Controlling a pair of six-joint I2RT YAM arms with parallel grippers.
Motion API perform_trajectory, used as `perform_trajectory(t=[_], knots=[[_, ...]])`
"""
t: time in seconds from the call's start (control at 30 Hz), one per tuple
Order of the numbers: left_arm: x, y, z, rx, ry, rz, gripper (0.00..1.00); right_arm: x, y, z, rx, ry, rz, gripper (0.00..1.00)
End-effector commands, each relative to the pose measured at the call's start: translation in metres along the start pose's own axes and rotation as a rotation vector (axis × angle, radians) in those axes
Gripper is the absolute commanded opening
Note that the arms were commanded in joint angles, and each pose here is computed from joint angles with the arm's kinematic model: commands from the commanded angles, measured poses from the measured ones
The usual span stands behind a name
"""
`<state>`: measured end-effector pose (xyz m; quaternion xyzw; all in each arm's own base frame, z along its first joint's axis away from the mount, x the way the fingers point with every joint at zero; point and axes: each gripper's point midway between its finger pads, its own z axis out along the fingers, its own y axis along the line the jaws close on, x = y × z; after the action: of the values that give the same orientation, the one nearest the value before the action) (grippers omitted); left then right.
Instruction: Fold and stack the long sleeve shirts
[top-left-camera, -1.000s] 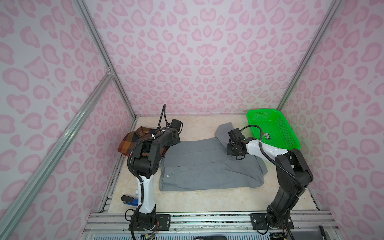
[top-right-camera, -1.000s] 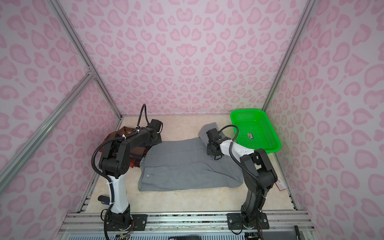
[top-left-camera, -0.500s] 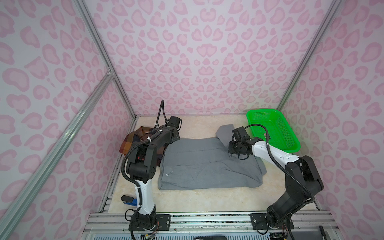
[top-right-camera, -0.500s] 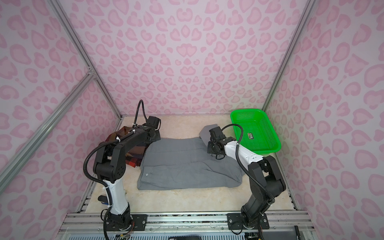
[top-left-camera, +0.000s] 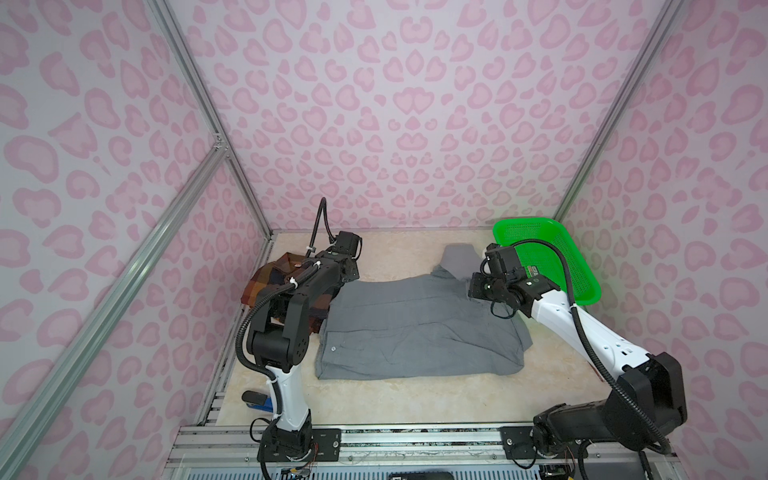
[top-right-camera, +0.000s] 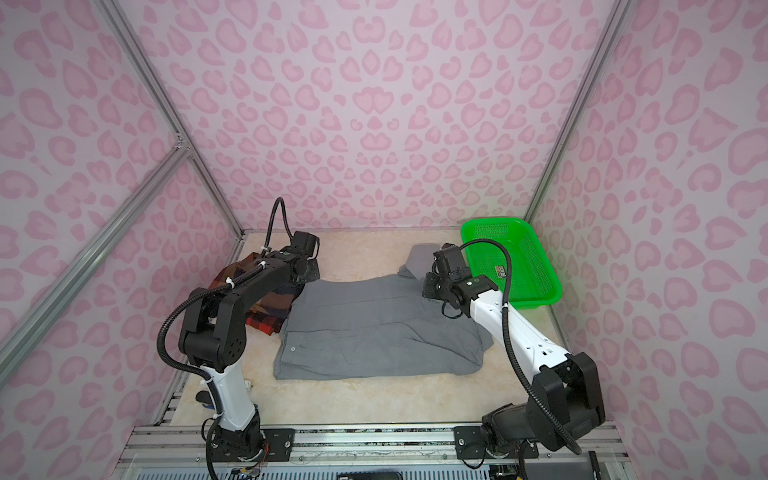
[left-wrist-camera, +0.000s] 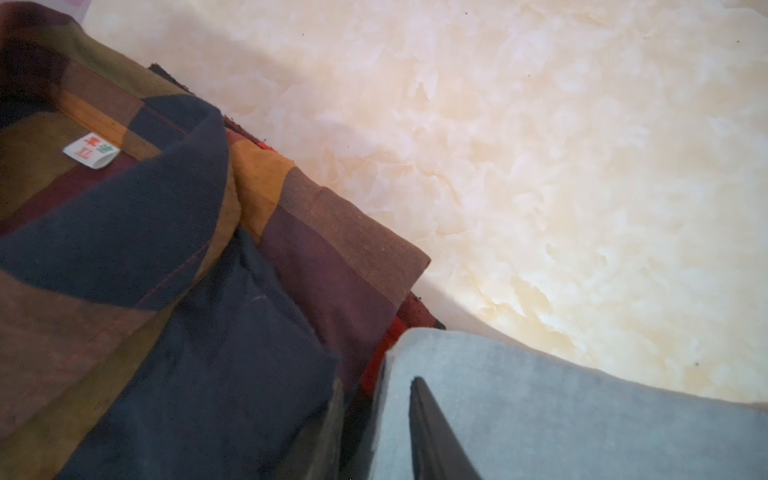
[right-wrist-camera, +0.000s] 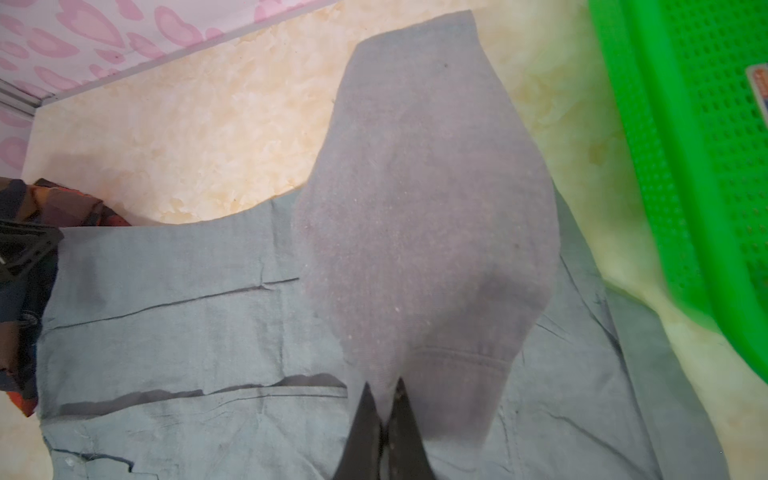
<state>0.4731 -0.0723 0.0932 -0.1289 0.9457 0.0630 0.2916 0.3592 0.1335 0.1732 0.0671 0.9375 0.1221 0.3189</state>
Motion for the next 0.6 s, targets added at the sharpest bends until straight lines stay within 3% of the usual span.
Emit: perform_trajectory(t=[0.0,0.2,0.57], knots=[[0.001,-0.005,0.003,0.022,0.004,-0.009,0.31,0.009,-0.013,-0.001,0.023,0.016,0.008,0.00],[0.014,-0.018,0.005,0.074,0.030,-0.034,0.32,0.008,-0.019,-0.010,0.006,0.002,0.026,0.00],[-0.004,0.039,0.032,0.005,0.051,-0.163,0.33,0.012,-0.018,-0.023,-0.020,-0.010,0.029,0.00]])
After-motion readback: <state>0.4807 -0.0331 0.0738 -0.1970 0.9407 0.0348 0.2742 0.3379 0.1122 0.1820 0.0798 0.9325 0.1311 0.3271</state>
